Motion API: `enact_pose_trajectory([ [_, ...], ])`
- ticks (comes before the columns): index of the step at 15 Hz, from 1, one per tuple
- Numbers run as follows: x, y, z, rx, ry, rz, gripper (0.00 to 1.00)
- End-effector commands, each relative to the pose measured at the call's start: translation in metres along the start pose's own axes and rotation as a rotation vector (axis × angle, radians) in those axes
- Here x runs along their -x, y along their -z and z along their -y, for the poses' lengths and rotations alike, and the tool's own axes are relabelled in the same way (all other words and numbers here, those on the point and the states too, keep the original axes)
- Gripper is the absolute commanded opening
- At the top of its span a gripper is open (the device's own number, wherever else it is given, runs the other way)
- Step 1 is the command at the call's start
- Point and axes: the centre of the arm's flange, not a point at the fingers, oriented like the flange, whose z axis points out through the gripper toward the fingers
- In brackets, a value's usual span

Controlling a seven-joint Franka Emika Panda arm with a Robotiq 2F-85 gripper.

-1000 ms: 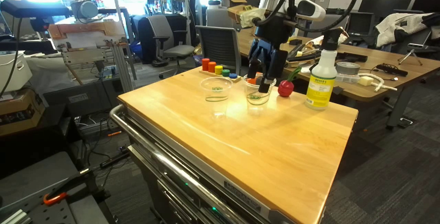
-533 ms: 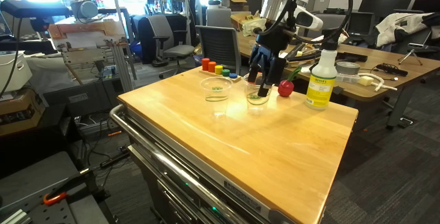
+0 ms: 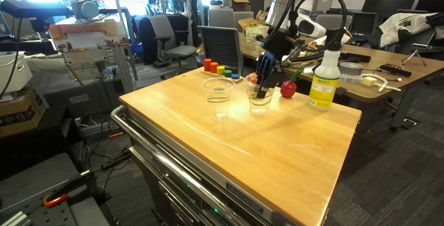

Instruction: Stack the three clear cups together

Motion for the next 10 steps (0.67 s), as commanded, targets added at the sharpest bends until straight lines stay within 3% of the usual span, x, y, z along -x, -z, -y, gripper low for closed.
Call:
enact_pose_trajectory([
  [1, -0.008, 0.009, 0.012, -0.034, -0.071, -0.017, 0.04],
  [2, -0.008, 0.010, 0.011, -0.037, -0.088, -0.019, 0.00],
  [7, -0.004, 0.014, 0.003, -0.081, -0.171, 0.022, 0.01],
  [10, -0.002, 0.041, -0.004, -0.193, -0.239, 0.073, 0.01],
])
